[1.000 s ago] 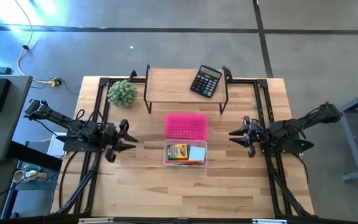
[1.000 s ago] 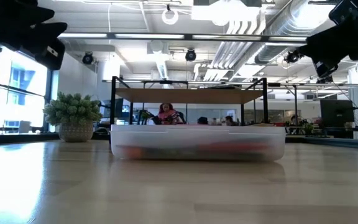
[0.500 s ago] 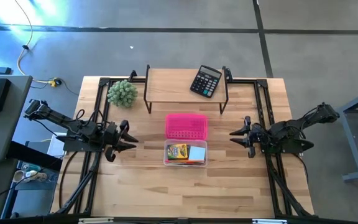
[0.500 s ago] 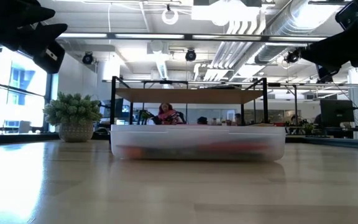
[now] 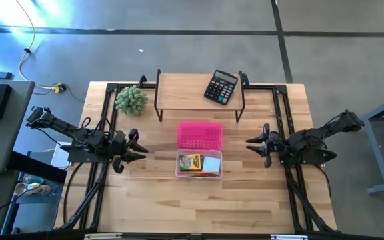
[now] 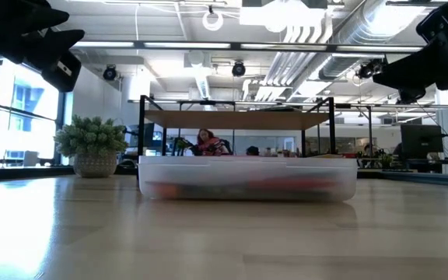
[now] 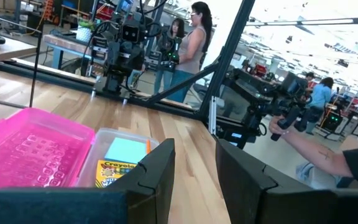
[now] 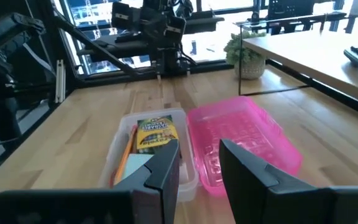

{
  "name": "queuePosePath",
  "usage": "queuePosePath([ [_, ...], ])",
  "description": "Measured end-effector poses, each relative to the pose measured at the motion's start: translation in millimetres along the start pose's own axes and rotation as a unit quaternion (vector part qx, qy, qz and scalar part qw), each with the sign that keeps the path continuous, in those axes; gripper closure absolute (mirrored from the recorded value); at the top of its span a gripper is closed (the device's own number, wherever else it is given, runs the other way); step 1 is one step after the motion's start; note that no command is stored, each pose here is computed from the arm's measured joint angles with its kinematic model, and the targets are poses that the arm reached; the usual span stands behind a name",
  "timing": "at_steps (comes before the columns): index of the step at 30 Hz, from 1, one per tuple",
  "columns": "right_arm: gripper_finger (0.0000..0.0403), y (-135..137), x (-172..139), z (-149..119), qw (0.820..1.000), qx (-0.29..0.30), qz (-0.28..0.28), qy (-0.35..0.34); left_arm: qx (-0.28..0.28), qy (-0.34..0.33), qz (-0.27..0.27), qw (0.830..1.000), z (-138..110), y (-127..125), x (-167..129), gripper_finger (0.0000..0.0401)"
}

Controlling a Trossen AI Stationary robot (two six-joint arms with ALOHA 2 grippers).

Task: Pack school essentials
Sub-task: Return to Home Position

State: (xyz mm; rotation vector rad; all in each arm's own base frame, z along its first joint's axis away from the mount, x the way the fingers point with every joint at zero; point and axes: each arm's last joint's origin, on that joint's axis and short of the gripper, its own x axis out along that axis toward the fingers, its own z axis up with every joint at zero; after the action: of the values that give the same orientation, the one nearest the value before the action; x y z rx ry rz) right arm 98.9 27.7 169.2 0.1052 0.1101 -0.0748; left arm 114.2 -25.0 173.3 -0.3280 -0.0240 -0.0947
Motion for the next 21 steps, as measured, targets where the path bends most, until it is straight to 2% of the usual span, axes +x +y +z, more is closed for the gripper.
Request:
queuePosePath([
  [6,0.0298,0.3,4.5,-10.5,1.000,0.014,-0.001,-0.008,-0.001,0.001,0.000,1.000,-0.1,0.0,0.0,0.0295],
  [14,0.0298,-0.6,4.6,-10.2,0.999,0.030,-0.015,-0.011,0.000,0.004,0.001,1.000,-0.6,0.2,0.0,0.0295],
  [18,0.0298,-0.6,4.6,-10.2,0.999,-0.035,-0.016,-0.010,0.000,0.004,0.001,1.000,-0.6,0.2,0.0,0.0295],
  [21,0.0298,-0.5,4.6,-10.2,0.998,-0.059,-0.016,-0.010,0.000,0.004,0.001,1.000,-0.6,0.2,0.0,0.0295],
])
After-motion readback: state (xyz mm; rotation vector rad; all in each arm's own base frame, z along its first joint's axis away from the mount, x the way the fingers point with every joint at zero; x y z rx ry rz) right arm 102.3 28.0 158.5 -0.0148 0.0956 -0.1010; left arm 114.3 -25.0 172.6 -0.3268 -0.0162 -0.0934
